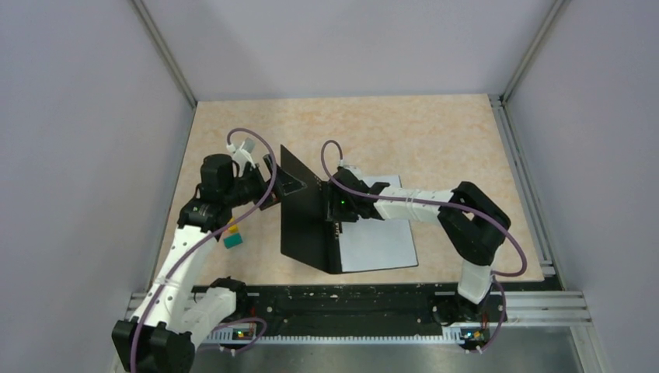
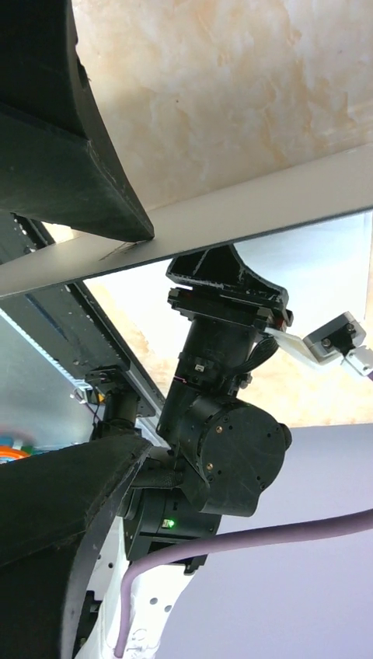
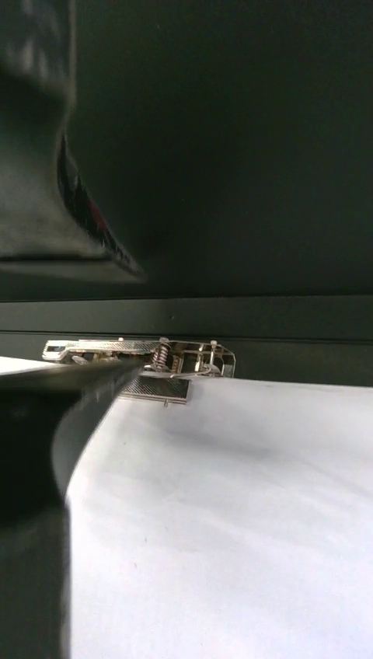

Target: Put the files into the folder

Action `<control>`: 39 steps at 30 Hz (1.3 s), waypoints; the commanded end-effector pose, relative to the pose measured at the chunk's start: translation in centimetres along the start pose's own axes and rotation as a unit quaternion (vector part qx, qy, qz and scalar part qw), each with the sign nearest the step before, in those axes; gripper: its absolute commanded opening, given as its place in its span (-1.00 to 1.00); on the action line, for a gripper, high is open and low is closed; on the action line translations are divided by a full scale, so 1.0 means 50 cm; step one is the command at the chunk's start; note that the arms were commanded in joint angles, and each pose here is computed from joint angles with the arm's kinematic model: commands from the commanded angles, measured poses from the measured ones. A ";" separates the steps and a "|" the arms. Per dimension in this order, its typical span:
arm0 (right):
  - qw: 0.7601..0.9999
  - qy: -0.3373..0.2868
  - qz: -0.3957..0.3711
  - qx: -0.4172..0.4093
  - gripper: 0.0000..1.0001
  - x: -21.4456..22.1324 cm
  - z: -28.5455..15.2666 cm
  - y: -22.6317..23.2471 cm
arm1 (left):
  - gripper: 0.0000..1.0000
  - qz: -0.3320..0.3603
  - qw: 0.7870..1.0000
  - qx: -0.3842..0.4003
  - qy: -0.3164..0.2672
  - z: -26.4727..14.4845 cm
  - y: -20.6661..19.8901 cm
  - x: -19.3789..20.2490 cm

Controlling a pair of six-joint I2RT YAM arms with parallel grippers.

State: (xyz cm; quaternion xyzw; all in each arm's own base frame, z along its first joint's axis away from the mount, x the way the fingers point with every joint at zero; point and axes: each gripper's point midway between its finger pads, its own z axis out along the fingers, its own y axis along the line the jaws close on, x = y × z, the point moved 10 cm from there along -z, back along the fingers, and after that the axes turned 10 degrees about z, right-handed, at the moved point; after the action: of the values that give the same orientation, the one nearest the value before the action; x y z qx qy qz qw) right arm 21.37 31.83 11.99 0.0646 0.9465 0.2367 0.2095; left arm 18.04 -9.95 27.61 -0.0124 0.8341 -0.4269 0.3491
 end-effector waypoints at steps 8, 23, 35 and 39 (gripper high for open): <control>0.990 -0.117 0.000 -0.082 0.27 -0.099 -0.221 0.047 | 0.96 0.050 0.997 0.056 0.001 0.011 -0.090 -0.030; 0.948 -0.318 -0.004 -0.007 0.65 -0.132 -0.571 -0.110 | 0.96 0.091 0.980 0.159 0.080 0.303 -0.213 0.059; 0.955 -0.294 -0.015 0.023 0.80 -0.097 -0.516 -0.155 | 0.96 0.085 0.980 0.106 0.146 0.422 -0.130 0.161; 0.961 -0.275 -0.019 0.008 0.95 -0.096 -0.485 -0.143 | 0.96 0.135 0.982 0.047 0.124 0.372 -0.139 0.129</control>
State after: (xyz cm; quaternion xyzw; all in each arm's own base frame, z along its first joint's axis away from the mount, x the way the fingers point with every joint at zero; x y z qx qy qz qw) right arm 14.54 13.35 29.98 0.1188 0.8579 0.1784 0.4669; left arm 22.33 -30.92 17.25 0.1459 0.8555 -0.4464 0.2181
